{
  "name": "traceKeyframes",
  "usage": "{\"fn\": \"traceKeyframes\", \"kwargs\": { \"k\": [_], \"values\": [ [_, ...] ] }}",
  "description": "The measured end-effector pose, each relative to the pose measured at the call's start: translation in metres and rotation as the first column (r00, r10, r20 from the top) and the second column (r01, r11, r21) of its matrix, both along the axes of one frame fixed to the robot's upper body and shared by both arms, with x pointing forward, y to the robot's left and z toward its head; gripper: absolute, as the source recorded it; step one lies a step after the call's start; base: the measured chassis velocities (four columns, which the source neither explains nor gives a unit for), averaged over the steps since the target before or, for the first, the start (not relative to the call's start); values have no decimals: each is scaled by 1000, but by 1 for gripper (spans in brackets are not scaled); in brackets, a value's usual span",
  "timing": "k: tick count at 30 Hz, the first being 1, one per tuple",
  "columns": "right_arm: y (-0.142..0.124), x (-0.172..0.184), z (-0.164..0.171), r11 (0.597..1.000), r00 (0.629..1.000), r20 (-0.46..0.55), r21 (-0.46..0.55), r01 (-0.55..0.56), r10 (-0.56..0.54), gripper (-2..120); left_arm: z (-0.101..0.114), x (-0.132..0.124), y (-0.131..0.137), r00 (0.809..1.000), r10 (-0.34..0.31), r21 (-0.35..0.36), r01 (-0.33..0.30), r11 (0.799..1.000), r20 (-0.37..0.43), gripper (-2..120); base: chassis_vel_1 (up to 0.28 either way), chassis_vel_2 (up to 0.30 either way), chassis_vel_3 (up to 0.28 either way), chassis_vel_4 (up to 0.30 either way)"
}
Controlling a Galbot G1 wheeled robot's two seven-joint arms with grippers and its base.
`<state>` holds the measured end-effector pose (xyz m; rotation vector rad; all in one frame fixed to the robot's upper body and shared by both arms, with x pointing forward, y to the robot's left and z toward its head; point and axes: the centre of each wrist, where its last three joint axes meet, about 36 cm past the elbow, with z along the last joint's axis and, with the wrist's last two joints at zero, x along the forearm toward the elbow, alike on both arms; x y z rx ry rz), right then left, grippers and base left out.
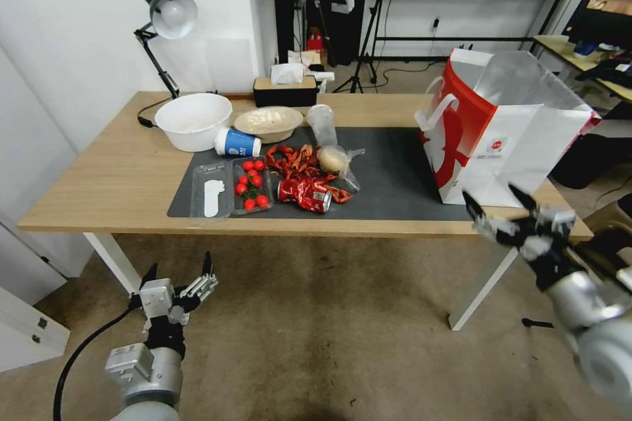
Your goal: Pick up the food delivery bag from the floor and place it on the table.
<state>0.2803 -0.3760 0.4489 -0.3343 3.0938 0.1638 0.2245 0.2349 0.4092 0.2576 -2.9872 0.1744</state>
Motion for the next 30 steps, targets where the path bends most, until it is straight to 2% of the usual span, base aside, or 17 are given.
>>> {"fn": "traceKeyframes", "kwargs": {
  "k": [13, 18, 30],
  "values": [
    [16, -32, -39, 995, 995, -37, 22, 92, -91, 100, -5, 0, -1, 1000, -27, 9, 27, 1000, -11, 100, 0, 0, 0, 0],
    [20, -32, -53, 989, 989, -46, 27, 144, -143, 100, -9, 1, 1, 999, -43, 18, 44, 999, -15, 100, 0, 0, 0, 0],
    [21, -30, -63, 986, 985, -65, 41, 164, -161, 100, -12, 3, 3, 999, -47, 27, 48, 999, -9, 100, 0, 0, 0, 0]
  ]
}}
